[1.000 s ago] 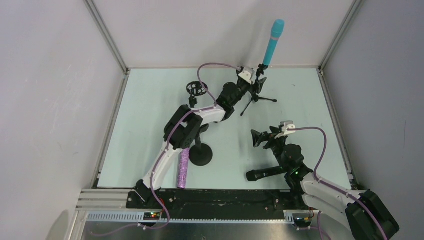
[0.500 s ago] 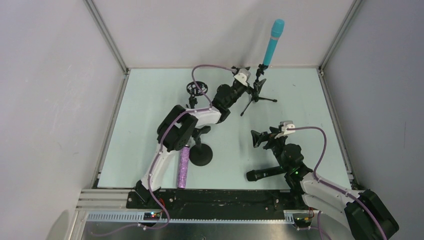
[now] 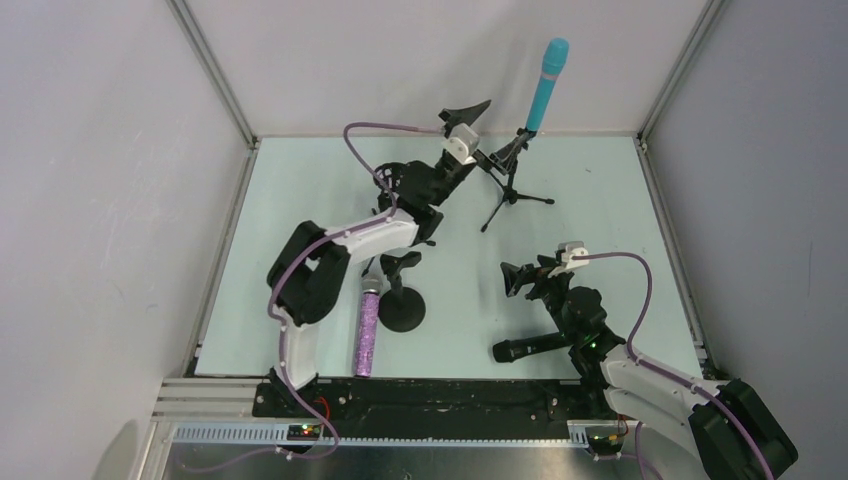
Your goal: Attach the microphones to the stand
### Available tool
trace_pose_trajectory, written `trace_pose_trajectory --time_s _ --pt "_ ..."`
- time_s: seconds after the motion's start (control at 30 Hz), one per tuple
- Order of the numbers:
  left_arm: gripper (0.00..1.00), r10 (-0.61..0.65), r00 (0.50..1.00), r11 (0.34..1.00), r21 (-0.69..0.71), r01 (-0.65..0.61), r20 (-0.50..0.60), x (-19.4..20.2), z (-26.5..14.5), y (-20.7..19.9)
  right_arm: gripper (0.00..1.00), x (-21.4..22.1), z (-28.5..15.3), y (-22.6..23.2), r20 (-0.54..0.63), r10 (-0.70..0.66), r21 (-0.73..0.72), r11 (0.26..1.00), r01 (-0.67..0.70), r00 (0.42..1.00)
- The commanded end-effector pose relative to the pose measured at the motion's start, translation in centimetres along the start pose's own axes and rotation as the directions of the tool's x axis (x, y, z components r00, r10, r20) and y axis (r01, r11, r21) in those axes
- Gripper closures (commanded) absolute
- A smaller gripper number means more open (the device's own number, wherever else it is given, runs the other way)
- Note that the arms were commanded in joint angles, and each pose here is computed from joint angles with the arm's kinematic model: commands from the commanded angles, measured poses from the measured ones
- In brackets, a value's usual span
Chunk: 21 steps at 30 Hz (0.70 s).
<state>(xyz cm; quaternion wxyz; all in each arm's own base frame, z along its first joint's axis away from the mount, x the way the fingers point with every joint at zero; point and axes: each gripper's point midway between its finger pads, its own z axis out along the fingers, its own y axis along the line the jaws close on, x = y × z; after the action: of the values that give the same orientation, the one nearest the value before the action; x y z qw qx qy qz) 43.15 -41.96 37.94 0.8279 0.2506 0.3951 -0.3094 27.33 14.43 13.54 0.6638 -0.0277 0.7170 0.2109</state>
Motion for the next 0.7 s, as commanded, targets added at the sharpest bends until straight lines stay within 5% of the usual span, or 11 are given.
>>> trace_pose_trajectory --time_s 0.0,0.3,0.67 --pt "0.0 0.05 0.984 0.998 0.02 -0.054 0.169 -9.7 -0.2 0.0 0.0 -2.0 0.6 0.8 0.043 0.019 -0.024 1.0 -0.018 0.999" --pt "0.01 -0.027 0.987 0.997 -0.061 0.037 0.156 -16.2 -6.2 1.1 0.0 -2.0 0.4 1.1 0.042 0.025 -0.037 0.999 -0.023 0.999" --pt "0.0 -0.033 0.979 0.995 -0.095 0.014 -0.201 -13.5 -16.6 0.6 0.0 -2.0 0.4 1.5 0.035 0.03 -0.058 0.998 -0.028 0.999"
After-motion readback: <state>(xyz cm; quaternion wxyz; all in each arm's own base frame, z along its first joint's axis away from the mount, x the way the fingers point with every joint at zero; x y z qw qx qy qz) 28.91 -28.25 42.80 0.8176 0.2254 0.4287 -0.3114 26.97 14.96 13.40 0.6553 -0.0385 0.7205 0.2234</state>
